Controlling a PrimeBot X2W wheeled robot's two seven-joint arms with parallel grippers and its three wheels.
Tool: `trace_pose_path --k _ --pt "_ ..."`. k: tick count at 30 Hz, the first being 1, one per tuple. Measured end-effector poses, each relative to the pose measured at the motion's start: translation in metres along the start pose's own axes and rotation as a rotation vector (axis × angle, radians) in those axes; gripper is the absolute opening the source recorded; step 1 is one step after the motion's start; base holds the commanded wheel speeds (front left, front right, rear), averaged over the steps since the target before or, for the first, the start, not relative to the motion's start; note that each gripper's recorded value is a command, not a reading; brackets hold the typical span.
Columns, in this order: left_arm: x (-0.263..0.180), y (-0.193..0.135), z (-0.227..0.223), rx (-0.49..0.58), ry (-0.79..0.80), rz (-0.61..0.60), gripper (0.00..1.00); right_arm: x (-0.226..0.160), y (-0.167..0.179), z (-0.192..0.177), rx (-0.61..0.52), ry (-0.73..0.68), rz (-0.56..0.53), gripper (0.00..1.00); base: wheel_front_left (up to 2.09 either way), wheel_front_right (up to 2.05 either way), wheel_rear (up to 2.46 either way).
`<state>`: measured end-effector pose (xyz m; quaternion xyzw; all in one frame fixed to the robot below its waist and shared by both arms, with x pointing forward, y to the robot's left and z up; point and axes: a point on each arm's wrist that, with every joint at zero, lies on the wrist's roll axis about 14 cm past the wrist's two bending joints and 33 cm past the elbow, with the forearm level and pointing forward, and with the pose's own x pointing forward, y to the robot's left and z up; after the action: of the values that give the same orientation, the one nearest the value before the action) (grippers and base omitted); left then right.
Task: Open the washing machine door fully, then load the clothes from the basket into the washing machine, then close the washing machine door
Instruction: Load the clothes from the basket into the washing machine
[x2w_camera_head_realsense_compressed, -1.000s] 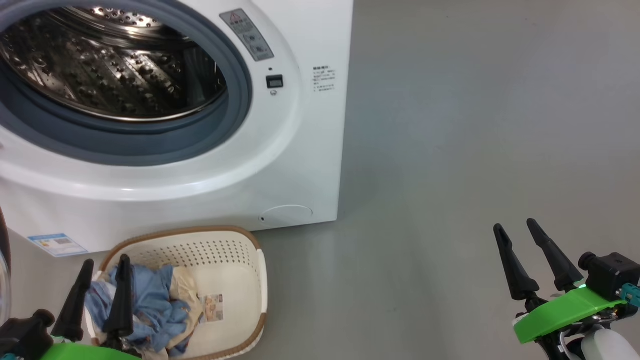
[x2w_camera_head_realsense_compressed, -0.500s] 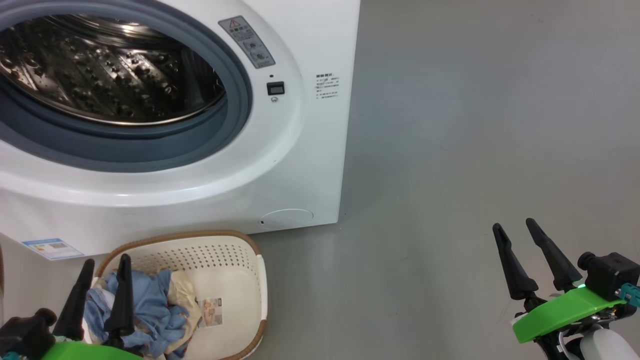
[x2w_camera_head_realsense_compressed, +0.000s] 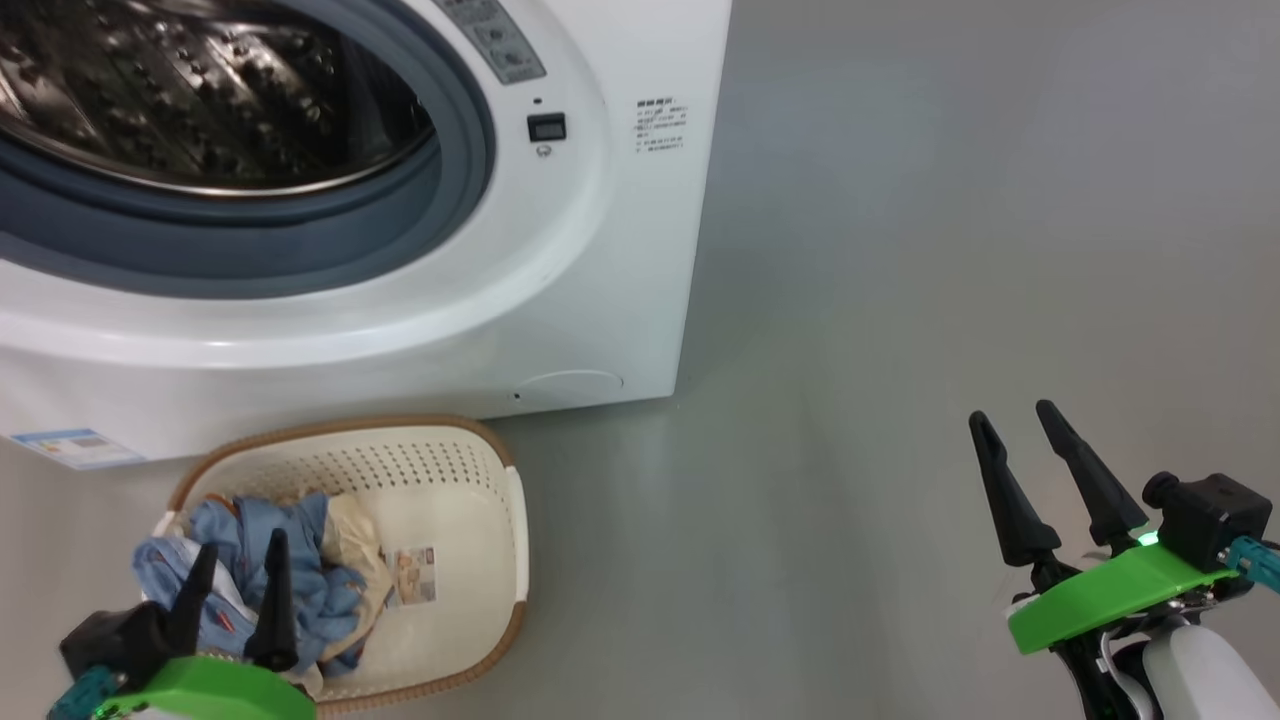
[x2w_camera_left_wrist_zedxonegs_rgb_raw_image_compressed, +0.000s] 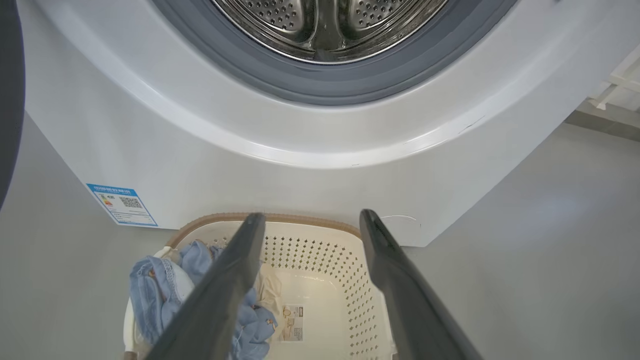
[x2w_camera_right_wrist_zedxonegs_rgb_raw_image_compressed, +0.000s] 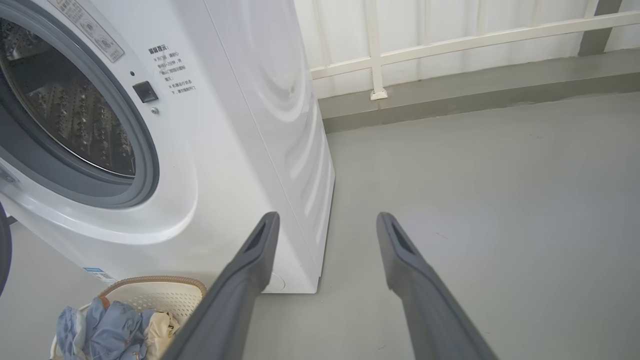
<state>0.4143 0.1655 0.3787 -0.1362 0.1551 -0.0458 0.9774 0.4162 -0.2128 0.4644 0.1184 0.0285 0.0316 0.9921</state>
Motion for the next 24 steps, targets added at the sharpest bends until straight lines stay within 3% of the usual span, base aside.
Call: trace_pose_path --k 24 --pt "0.062 0.051 -0.118 0.160 0.461 0.133 1.00 0.059 0.003 -0.058 0.014 0.104 0.025 1.00 0.00 0.00 0.00"
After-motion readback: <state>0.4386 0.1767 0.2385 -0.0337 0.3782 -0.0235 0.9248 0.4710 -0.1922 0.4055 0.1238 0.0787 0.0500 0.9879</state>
